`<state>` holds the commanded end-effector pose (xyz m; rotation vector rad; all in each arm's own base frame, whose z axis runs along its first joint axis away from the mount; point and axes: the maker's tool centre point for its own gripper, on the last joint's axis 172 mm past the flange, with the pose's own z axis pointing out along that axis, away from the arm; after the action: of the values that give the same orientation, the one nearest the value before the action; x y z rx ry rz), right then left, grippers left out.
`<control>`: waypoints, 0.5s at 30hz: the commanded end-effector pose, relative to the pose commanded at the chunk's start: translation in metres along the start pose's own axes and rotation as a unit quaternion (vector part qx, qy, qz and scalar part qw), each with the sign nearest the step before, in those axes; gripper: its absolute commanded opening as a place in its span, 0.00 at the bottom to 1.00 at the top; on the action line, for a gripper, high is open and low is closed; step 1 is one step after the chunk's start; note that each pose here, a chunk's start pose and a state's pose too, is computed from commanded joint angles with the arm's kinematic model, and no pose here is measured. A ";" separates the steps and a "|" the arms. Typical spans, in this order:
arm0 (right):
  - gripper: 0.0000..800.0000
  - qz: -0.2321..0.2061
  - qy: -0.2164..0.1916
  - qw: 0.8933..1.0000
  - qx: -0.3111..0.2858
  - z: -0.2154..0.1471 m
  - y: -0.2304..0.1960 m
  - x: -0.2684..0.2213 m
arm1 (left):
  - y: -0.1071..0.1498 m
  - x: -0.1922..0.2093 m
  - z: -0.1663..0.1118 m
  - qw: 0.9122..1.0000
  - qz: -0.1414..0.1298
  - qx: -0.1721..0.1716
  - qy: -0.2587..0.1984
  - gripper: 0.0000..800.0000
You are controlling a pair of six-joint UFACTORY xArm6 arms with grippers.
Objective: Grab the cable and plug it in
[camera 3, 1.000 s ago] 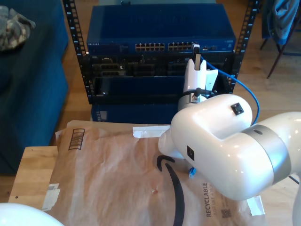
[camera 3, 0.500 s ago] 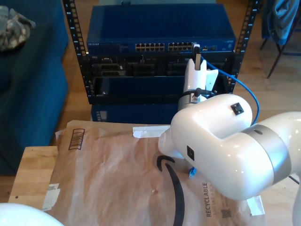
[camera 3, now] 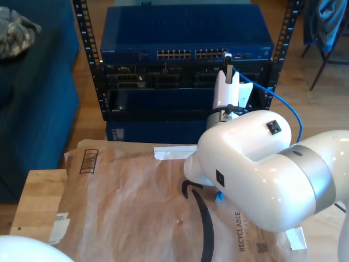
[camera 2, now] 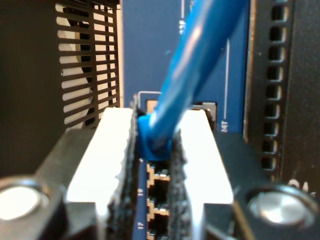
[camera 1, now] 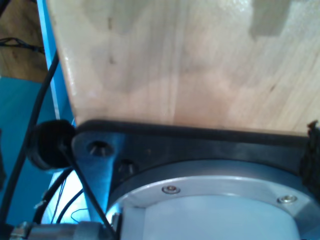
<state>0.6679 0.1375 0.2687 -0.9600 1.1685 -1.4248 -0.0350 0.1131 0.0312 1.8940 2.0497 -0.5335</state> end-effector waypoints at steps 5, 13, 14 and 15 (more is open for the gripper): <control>0.00 0.003 0.001 1.000 0.004 0.002 -0.005 0.000 | 0.000 0.000 0.000 1.000 0.000 0.000 0.000 1.00; 0.00 0.007 0.001 1.000 0.011 0.006 -0.008 -0.004 | 0.000 0.000 0.000 1.000 0.001 0.000 0.000 1.00; 0.00 0.006 0.000 1.000 0.009 0.005 -0.005 -0.004 | 0.000 0.000 0.000 1.000 0.001 0.000 0.000 1.00; 0.00 0.005 0.000 1.000 0.009 0.005 -0.003 -0.004 | 0.000 0.000 0.000 1.000 0.000 0.000 0.000 1.00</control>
<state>0.6728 0.1410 0.2730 -0.9397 1.1583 -1.4248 -0.0350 0.1131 0.0312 1.8940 2.0497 -0.5335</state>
